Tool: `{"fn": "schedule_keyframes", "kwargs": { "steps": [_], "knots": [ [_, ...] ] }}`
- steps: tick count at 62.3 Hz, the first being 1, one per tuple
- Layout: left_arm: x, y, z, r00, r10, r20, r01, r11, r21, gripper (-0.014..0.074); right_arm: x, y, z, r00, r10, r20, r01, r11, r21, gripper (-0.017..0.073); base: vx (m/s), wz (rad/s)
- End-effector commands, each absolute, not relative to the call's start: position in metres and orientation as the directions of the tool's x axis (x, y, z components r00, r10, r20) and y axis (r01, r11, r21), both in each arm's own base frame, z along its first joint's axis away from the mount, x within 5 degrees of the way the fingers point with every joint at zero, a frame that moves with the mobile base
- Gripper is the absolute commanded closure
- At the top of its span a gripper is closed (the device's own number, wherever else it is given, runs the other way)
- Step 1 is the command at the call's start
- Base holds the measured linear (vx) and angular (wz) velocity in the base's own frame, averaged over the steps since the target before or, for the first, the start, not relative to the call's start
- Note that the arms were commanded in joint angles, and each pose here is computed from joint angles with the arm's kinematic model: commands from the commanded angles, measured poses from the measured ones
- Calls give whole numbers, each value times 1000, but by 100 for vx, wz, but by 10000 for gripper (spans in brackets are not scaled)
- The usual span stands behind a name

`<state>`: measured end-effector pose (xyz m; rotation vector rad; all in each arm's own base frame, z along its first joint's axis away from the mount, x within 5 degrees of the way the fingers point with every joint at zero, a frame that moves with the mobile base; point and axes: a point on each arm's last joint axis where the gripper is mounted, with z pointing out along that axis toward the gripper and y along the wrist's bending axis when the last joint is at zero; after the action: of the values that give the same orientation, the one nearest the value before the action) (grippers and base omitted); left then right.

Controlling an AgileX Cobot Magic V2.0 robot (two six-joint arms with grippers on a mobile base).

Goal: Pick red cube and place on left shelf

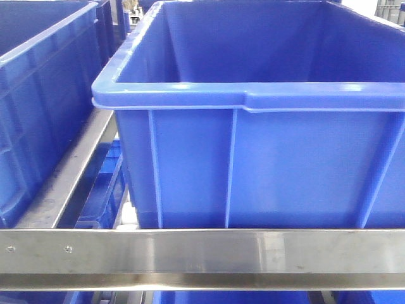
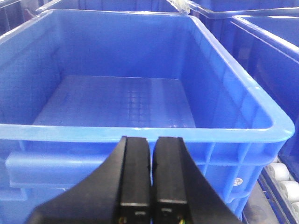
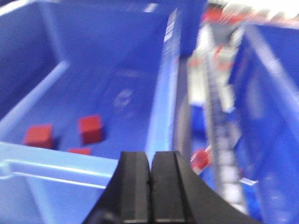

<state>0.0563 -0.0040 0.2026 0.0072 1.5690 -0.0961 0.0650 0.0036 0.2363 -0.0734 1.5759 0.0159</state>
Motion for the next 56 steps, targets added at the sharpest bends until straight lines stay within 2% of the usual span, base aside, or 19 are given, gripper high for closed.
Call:
{"fn": "schedule_keyframes", "kwargs": {
  "steps": [1, 9, 15, 56],
  "knots": [
    [56, -3, 203, 76, -71, -995, 63, 996, -66, 492, 58, 1, 240, 144, -27, -989, -9, 1000, -28, 508, 0, 0],
    [56, -3, 203, 76, -71, -995, 63, 996, -66, 492, 53, -2, 219, 185, -10, -983, 31, 1000, -4, 508, 0, 0],
    [56, -3, 203, 76, -71, -995, 63, 996, -66, 492, 53, -2, 218, 158, -15, -987, 46, 999, -8, 508, 0, 0],
    [56, -3, 203, 76, -71, -995, 63, 996, -66, 492, 53, -2, 218, 160, -16, -987, 47, 999, -8, 508, 0, 0]
  ]
}}
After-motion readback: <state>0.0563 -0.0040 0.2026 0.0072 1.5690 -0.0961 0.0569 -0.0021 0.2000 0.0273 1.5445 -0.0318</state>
